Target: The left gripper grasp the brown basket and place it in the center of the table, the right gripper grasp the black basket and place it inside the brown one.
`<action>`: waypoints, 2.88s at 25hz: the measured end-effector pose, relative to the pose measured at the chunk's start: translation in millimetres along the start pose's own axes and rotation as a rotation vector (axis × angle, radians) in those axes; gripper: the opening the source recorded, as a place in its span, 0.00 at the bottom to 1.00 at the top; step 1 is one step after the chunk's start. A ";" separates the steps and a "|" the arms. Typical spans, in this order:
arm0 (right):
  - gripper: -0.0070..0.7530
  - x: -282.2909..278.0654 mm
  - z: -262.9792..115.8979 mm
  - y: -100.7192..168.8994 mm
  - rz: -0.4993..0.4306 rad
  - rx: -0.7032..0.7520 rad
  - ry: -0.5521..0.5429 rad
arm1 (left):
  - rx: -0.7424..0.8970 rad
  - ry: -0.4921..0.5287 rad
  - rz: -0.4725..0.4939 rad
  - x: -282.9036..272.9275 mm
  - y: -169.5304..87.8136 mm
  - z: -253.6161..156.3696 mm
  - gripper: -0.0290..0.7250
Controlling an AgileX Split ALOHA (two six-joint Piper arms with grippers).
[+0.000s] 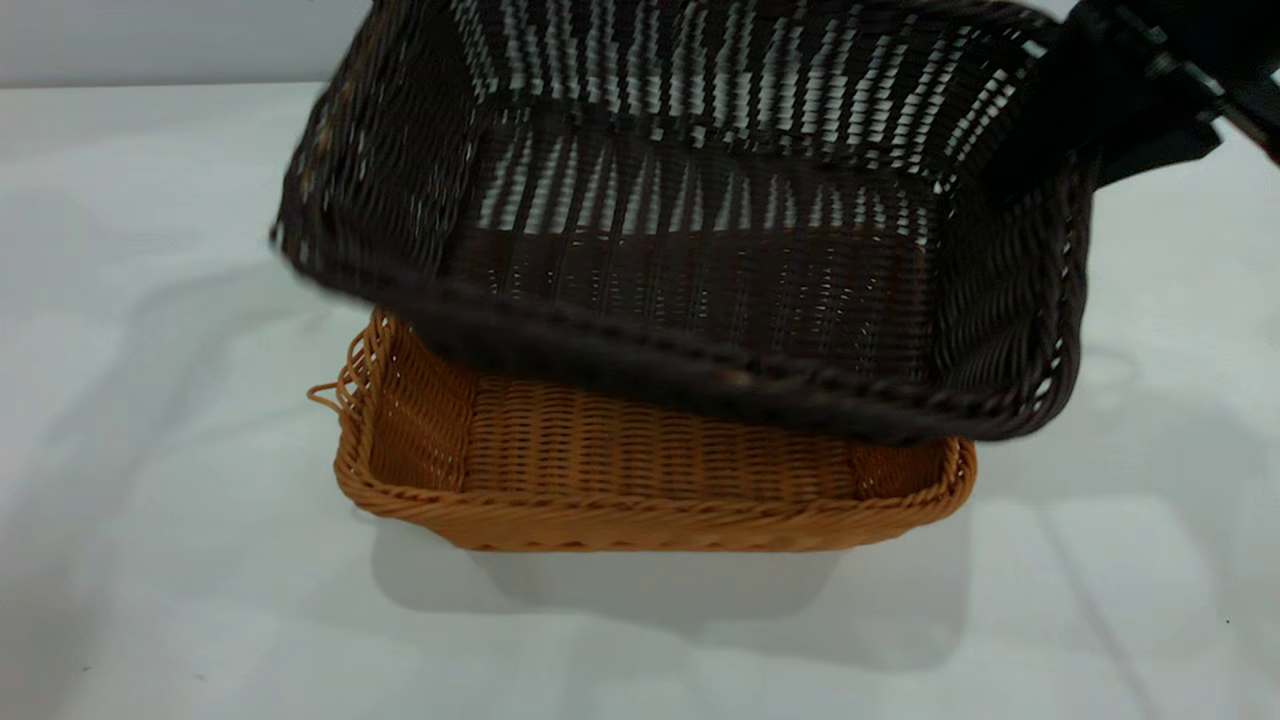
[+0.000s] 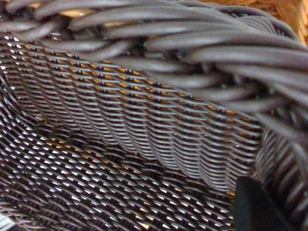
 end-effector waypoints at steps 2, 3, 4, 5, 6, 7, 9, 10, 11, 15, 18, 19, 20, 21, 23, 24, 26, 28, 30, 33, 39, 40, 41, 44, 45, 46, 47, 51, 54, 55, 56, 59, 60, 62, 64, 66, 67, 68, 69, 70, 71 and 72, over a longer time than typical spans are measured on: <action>0.11 3.7 -0.7 0.2 -0.023 -0.017 -0.005 | 0.001 0.000 0.000 0.0 0.0 0.0 0.73; 0.11 5.4 -0.4 -0.6 -0.029 -0.016 -0.005 | 0.000 0.000 0.000 0.0 0.0 0.0 0.73; 0.11 7.5 0.0 -1.7 -0.032 -0.012 -0.003 | 0.000 0.000 0.000 0.0 0.0 0.0 0.73; 0.11 10.5 0.8 -4.0 -0.037 -0.006 0.001 | 0.001 0.000 0.000 0.0 0.0 0.0 0.73; 0.11 14.2 1.7 -6.8 -0.044 0.000 0.006 | 0.001 0.000 0.000 0.0 0.0 0.0 0.73; 0.11 17.3 1.8 -8.6 -0.050 0.003 0.013 | 0.000 -0.001 -0.001 0.1 -0.5 0.4 0.73; 0.11 24.4 1.3 -10.2 -0.060 0.003 0.023 | 0.000 -0.001 -0.001 0.1 -0.5 0.4 0.73; 0.11 27.1 0.7 -8.9 -0.063 -0.007 0.026 | -0.001 -0.002 -0.002 0.1 -0.5 0.4 0.73; 0.11 29.4 -0.4 -7.5 -0.068 -0.019 0.026 | -0.001 -0.002 -0.002 0.1 -0.5 0.4 0.73; 0.11 35.1 -3.3 -0.9 -0.075 -0.055 0.016 | -0.001 -0.002 -0.003 0.3 -1.0 0.7 0.73; 0.11 37.0 -1.6 -1.0 -0.080 -0.062 0.004 | -0.002 -0.002 -0.004 1.1 -1.0 0.4 0.73; 0.11 39.0 -0.8 -2.7 -0.085 -0.059 0.004 | -0.004 0.001 -0.007 2.8 -0.9 -0.6 0.73; 0.11 41.5 -0.3 -4.8 -0.090 -0.055 0.007 | -0.006 0.004 -0.009 4.6 -0.7 -1.7 0.73; 0.11 43.6 -0.1 -6.0 -0.091 -0.047 0.011 | -0.008 0.009 -0.012 6.8 -0.4 -3.2 0.73; 0.11 48.7 1.6 -9.3 -0.096 -0.035 0.012 | -0.010 0.013 -0.014 8.9 -0.2 -4.5 0.73; 0.12 50.7 1.8 -10.9 -0.099 -0.031 0.014 | -0.011 0.014 -0.015 9.3 -0.2 -4.8 0.73; 0.12 52.7 3.5 -12.6 -0.103 -0.026 0.006 | -0.011 0.014 -0.015 9.3 -0.2 -4.8 0.73; 0.15 53.3 4.8 -13.2 -0.105 -0.025 -0.001 | -0.011 0.014 -0.015 9.3 -0.2 -4.8 0.73; 0.20 53.7 6.1 -13.7 -0.107 -0.025 -0.010 | -0.010 0.014 -0.015 9.3 -0.2 -4.8 0.73; 0.35 53.6 7.9 -13.7 -0.107 -0.026 -0.022 | -0.004 0.014 -0.015 9.3 -0.2 -4.8 0.73; 0.69 52.9 9.3 -13.9 -0.107 -0.065 -0.029 | 0.002 0.012 -0.013 8.4 -0.2 -4.3 0.73; 0.72 51.1 9.7 -13.0 -0.106 -0.081 -0.033 | 0.007 0.009 -0.011 6.7 -0.4 -3.2 0.73; 0.75 47.6 10.8 -12.0 -0.103 -0.099 -0.042 | 0.018 0.003 -0.007 3.4 -0.8 -1.0 0.73; 0.78 24.0 17.9 -6.0 -0.080 -0.131 -0.105 | 0.052 -0.031 0.016 -15.7 -3.2 10.2 0.73; 0.78 11.6 20.3 -2.0 -0.069 -0.141 -0.139 | 0.062 -0.050 0.029 -25.6 -4.7 15.8 0.73; 0.78 -3.2 22.6 2.4 -0.056 -0.153 -0.179 | 0.076 -0.067 0.043 -36.3 -6.4 21.3 0.73; 0.78 -17.7 24.3 5.5 -0.048 -0.166 -0.217 | 0.091 -0.080 0.058 -46.0 -7.7 25.7 0.73; 0.78 -88.6 14.2 29.4 -0.006 -0.264 -0.385 | 0.181 -0.113 0.155 -97.4 -14.4 41.2 0.73; 0.78 -137.3 -10.5 52.7 0.030 -0.364 -0.505 | 0.184 -0.135 0.212 -139.1 -24.6 48.3 0.73; 0.78 -152.5 -22.1 60.3 0.048 -0.397 -0.537 | 0.176 -0.140 0.228 -153.4 -29.2 49.3 0.73; 0.78 -166.3 -35.0 66.9 0.065 -0.428 -0.562 | 0.166 -0.140 0.242 -166.8 -33.9 49.2 0.73; 0.78 -197.1 -76.5 77.4 0.087 -0.528 -0.594 | 0.125 -0.116 0.264 -203.4 -50.6 42.6 0.73; 0.78 -206.1 -91.5 79.2 0.090 -0.562 -0.604 | 0.102 -0.100 0.267 -215.9 -57.4 38.3 0.73; 0.78 -219.2 -121.3 80.5 0.102 -0.620 -0.608 | 0.050 -0.078 0.275 -238.5 -70.1 29.9 0.73; 0.78 -228.3 -149.1 78.4 0.113 -0.667 -0.625 | -0.013 -0.080 0.304 -262.8 -81.5 22.7 0.73; 0.78 -235.1 -176.3 73.7 0.120 -0.712 -0.654 | -0.099 -0.091 0.337 -282.3 -89.7 16.0 0.73; 0.78 -237.3 -188.8 70.3 0.119 -0.734 -0.670 | -0.136 -0.090 0.352 -291.0 -93.5 11.7 0.73; 0.78 -237.3 -198.2 66.4 0.116 -0.748 -0.678 | -0.159 -0.082 0.367 -298.3 -96.8 7.0 0.73; 0.78 -238.1 -208.7 62.7 0.116 -0.766 -0.694 | -0.186 -0.060 0.369 -303.0 -100.5 1.1 0.73; 0.78 -237.1 -217.7 58.4 0.117 -0.777 -0.707 | -0.204 -0.032 0.369 -308.1 -105.2 -5.6 0.73; 0.78 -235.7 -225.6 54.2 0.121 -0.784 -0.720 | -0.211 -0.030 0.379 -313.6 -108.1 -8.9 0.73; 0.78 -232.9 -231.2 49.8 0.122 -0.783 -0.724 | -0.210 -0.042 0.390 -319.0 -110.5 -9.9 0.73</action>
Point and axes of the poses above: a point on each arm's last joint axis where the gripper is mounted, x pointing out along that axis toward the gripper, y along the wrist's bending axis when the last joint is at zero, z = x × y, the point moved 5 cm from there along x, pointing out along that axis toward the gripper, and after that the axes turned 13 degrees about x, right-handed, at the moved point
